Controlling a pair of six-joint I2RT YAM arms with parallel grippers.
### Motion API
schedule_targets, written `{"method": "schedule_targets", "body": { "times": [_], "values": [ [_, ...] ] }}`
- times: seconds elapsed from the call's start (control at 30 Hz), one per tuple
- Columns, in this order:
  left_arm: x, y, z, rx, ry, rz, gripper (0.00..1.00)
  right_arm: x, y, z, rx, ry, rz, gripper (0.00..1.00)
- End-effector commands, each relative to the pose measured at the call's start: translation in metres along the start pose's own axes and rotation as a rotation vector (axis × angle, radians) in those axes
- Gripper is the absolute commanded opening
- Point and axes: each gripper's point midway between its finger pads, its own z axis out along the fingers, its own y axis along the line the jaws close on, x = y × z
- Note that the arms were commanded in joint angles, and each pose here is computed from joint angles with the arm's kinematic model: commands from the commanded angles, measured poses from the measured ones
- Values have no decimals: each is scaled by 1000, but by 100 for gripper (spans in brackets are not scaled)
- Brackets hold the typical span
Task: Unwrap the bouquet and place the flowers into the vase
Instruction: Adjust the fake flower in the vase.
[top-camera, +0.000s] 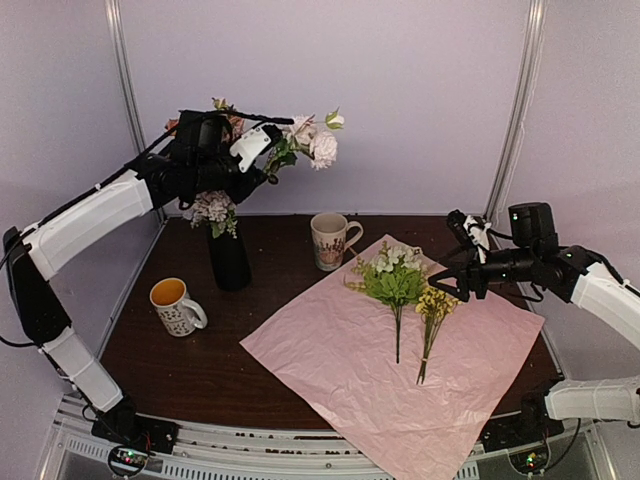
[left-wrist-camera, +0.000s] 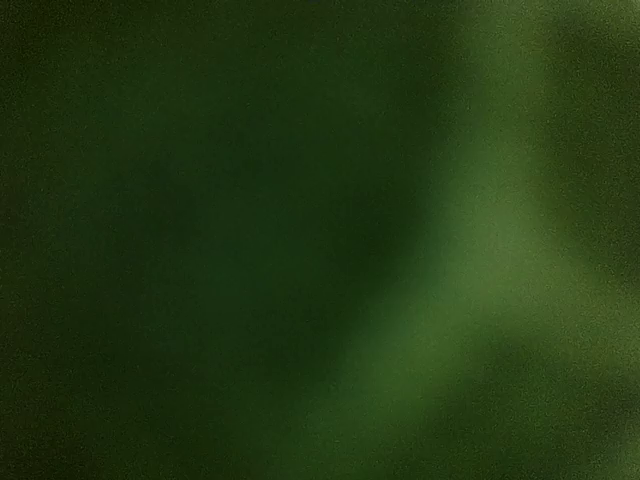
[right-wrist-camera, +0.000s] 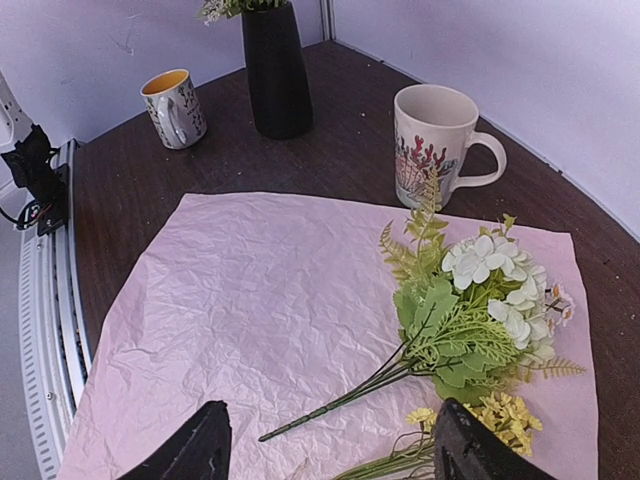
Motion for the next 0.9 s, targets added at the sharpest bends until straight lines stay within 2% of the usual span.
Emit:
{"method": "schedule_targets", "body": {
  "times": [0.0, 0.23, 0.63, 0.77, 0.87],
  "values": [
    [-1, 13, -29, -54, -21, -12, 44, -3, 1, -1, -9, -24, -16, 70],
    [16, -5, -29, 8, 8, 30, 46, -1, 1, 1, -17, -18, -9, 70],
    [-6, 8, 16, -33, 18, 63, 44, 1, -1, 1, -7, -14, -4, 70],
    [-9, 20, 23, -103, 21, 52, 38, 1, -2, 1, -6, -15, -3, 70],
    [-10, 23, 25, -122, 18, 44, 25, 2, -2, 2, -10, -11, 0, 70]
  ]
}}
